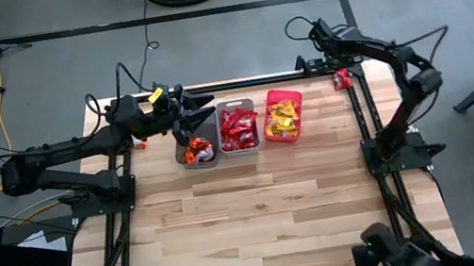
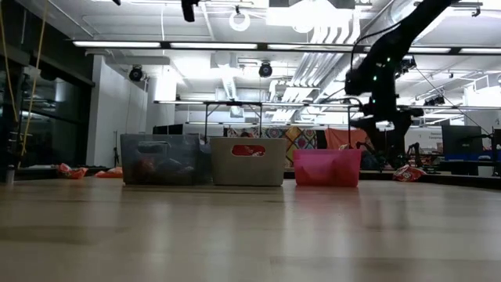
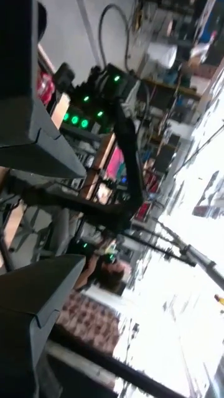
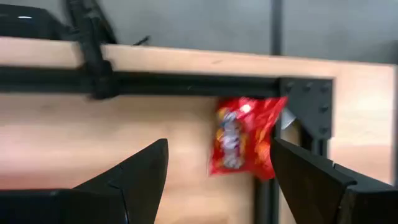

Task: Sort candy
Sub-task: Put the top right red candy into the gray bin

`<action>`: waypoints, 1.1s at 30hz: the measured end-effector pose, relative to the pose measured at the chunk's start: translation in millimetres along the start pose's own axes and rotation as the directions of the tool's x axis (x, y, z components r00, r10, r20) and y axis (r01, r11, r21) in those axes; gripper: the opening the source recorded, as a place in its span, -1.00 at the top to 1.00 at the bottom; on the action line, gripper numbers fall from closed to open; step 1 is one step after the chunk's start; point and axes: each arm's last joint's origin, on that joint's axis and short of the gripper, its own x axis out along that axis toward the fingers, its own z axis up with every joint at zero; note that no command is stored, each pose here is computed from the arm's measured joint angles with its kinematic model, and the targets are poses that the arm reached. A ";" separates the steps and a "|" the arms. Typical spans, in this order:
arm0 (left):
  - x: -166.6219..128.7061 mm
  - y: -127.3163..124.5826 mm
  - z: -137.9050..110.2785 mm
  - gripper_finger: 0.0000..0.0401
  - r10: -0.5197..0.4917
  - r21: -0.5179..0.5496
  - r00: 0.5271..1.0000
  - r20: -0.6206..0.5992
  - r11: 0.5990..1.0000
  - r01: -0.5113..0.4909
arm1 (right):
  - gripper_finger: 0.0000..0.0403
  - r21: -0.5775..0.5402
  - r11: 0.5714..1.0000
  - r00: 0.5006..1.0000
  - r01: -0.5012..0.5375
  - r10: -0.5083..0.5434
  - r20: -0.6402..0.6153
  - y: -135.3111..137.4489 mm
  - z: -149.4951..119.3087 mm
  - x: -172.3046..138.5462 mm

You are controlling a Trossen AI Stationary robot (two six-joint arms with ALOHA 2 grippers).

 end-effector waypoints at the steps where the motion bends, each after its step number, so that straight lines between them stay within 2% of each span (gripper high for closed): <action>1: 0.0 0.3 0.3 0.00 0.013 0.000 1.000 0.007 1.000 -0.013 | -0.37 -0.003 1.000 1.000 0.014 -0.014 0.002 2.8 2.5 3.3; 3: 0.0 1.1 0.5 0.00 0.026 0.000 1.000 0.012 1.000 -0.026 | -0.37 -0.004 0.999 0.999 0.040 -0.040 -0.004 7.9 4.9 12.5; 7: 0.0 1.4 0.6 0.00 0.030 0.000 0.999 0.014 1.000 -0.030 | -0.37 -0.025 0.986 0.986 0.166 -0.167 -0.009 15.2 2.3 27.0; 10: -0.1 1.4 0.7 0.00 0.030 0.000 0.999 0.014 1.000 -0.030 | -0.37 -0.129 0.962 0.966 0.240 -0.249 -0.061 19.7 -5.0 40.2; 15: -0.1 1.5 0.7 0.00 0.036 0.000 0.999 0.016 0.999 -0.036 | -0.28 -0.213 0.938 0.945 0.274 -0.304 -0.123 26.9 -10.8 59.6; 19: -0.1 1.6 0.8 0.00 0.038 0.000 0.999 0.017 0.999 -0.038 | -0.15 -0.209 0.934 0.939 0.291 -0.321 -0.125 28.6 -7.9 73.0; 28: 0.0 1.5 0.7 0.00 0.038 -0.001 0.999 0.017 0.999 -0.038 | 0.29 -0.242 0.932 0.933 0.269 -0.315 -0.174 26.7 -7.2 92.4; 33: -0.1 2.3 1.2 0.00 0.053 0.000 0.998 0.024 0.999 -0.053 | 0.85 -0.221 0.955 0.956 0.197 -0.237 -0.174 24.7 -5.3 81.6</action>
